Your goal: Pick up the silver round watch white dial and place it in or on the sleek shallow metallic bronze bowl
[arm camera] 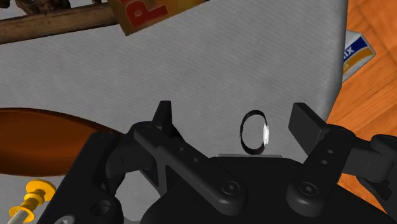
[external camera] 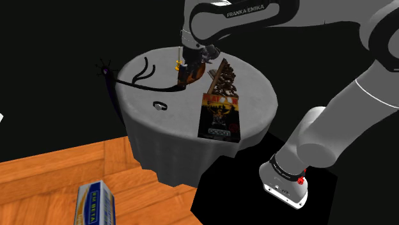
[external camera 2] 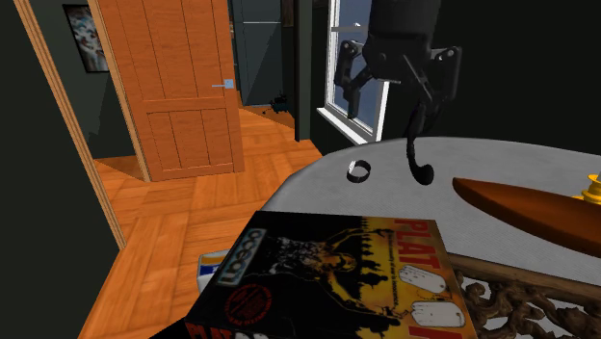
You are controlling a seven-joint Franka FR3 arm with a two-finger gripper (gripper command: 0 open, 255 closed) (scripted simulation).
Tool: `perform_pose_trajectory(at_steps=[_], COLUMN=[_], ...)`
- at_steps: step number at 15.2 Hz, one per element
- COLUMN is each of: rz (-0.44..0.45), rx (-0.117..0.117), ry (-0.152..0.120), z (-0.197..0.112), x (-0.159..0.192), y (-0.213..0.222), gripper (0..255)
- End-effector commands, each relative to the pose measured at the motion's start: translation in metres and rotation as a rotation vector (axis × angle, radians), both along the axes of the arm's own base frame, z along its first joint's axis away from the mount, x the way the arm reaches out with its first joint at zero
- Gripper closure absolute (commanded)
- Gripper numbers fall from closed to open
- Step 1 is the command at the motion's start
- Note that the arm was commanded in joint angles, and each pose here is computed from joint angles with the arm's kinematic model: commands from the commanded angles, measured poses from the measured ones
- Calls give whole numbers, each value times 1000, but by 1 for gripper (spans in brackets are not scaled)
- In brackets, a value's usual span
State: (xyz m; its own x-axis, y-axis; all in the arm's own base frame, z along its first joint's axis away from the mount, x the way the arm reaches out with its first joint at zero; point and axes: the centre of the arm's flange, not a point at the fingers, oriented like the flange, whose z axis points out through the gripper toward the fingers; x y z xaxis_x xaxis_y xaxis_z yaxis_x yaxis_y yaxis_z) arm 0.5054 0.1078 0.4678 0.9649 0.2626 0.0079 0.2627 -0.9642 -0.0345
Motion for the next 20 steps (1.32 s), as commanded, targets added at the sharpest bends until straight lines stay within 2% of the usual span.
perform_pose_trajectory(at_steps=[1, 11, 20], rz=[13, 79, 79], rx=[11, 62, 62], ry=[7, 42, 42], z=[-14, -76, -116], x=[18, 99, 97], y=[15, 96, 100], gripper=[0, 0, 0])
